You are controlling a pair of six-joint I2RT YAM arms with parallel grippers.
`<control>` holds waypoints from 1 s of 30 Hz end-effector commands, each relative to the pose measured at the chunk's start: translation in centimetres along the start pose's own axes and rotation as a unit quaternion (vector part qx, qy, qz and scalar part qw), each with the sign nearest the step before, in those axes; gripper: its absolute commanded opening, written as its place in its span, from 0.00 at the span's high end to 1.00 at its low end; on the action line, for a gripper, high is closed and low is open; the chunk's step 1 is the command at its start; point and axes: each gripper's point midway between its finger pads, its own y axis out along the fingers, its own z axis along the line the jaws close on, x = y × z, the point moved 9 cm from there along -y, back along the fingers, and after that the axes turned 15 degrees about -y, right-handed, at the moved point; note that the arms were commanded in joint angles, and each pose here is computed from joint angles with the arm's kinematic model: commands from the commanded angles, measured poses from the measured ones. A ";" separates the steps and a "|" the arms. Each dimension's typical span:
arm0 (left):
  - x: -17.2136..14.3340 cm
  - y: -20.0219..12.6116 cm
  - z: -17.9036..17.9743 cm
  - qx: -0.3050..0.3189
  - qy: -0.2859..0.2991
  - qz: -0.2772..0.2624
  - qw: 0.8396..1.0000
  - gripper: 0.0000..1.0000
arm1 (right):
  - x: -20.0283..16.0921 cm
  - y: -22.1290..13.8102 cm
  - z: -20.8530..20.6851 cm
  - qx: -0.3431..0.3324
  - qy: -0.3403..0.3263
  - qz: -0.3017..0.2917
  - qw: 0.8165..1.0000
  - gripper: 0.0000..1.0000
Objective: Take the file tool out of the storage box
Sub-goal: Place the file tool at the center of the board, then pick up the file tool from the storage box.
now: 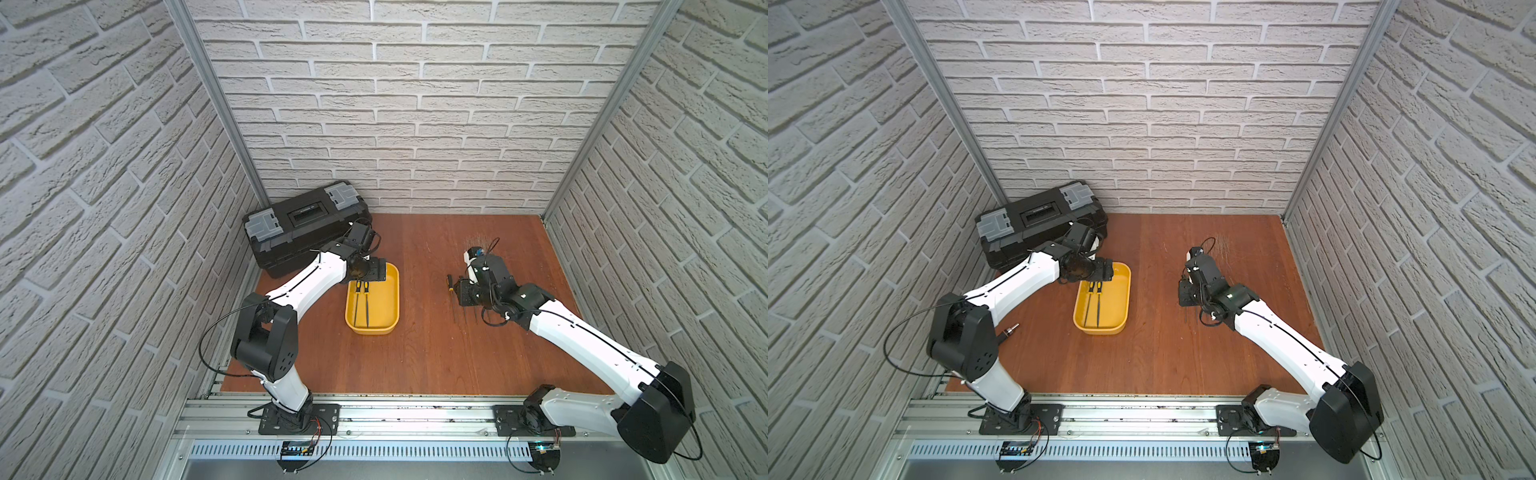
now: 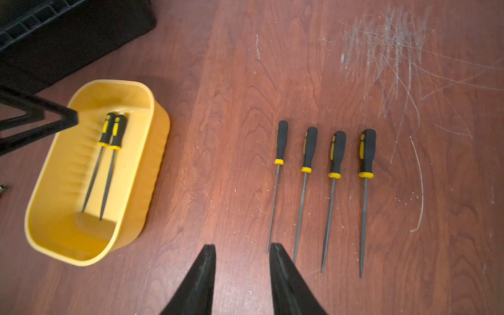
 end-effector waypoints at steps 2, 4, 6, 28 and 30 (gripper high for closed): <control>0.3 1.4 0.0 0.032 0.010 0.003 0.999 0.15 | 1.0 -1.8 0.6 0.054 -0.026 -0.049 0.997 0.37; 0.4 2.0 -0.2 0.039 0.009 0.005 0.999 0.21 | 0.9 -2.2 0.8 0.069 -0.030 -0.058 0.995 0.16; 0.6 2.5 -0.3 0.052 0.008 0.005 0.999 0.26 | 0.7 -2.4 0.9 0.077 -0.033 -0.062 0.995 0.00; 0.5 8.2 -0.5 0.098 -0.013 0.046 0.994 0.56 | -0.5 -3.1 1.0 0.103 -0.051 -0.073 0.991 0.00; 0.5 8.5 -0.4 0.101 -0.014 0.049 0.994 0.57 | -0.5 -3.1 1.1 0.106 -0.052 -0.073 0.990 0.00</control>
